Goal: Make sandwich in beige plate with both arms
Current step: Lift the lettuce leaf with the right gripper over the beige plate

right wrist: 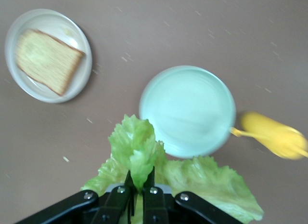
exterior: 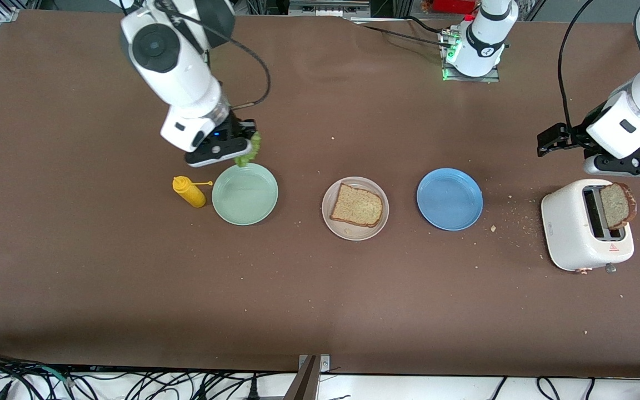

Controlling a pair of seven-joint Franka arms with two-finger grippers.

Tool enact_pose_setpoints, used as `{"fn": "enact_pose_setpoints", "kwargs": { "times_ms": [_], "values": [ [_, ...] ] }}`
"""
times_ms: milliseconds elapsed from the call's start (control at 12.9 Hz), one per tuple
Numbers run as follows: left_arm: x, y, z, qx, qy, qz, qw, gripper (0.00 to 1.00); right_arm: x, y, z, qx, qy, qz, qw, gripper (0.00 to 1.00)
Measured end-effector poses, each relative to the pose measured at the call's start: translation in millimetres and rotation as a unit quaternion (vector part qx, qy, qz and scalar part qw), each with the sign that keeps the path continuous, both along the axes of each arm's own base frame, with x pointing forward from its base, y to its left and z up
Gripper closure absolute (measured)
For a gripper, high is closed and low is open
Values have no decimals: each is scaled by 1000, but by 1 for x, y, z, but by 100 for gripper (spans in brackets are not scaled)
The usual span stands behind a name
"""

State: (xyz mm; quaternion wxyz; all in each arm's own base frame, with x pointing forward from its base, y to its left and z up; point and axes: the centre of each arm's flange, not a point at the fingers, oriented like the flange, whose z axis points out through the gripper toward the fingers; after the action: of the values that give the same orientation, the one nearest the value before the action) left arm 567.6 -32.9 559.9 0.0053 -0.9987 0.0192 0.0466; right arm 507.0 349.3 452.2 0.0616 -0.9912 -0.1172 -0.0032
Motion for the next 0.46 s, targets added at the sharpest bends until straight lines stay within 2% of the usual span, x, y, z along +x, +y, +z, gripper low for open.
{"fn": "enact_pose_setpoints", "kwargs": {
  "times_ms": [155, 464],
  "values": [
    [0, 0, 0, 0, 0, 0, 1000, 0, -4, 34, -19, 29, -19, -6, 999, 92],
    [0, 0, 0, 0, 0, 0, 1000, 0, -15, 93, -74, 79, -35, -15, 996, 92]
  ]
}}
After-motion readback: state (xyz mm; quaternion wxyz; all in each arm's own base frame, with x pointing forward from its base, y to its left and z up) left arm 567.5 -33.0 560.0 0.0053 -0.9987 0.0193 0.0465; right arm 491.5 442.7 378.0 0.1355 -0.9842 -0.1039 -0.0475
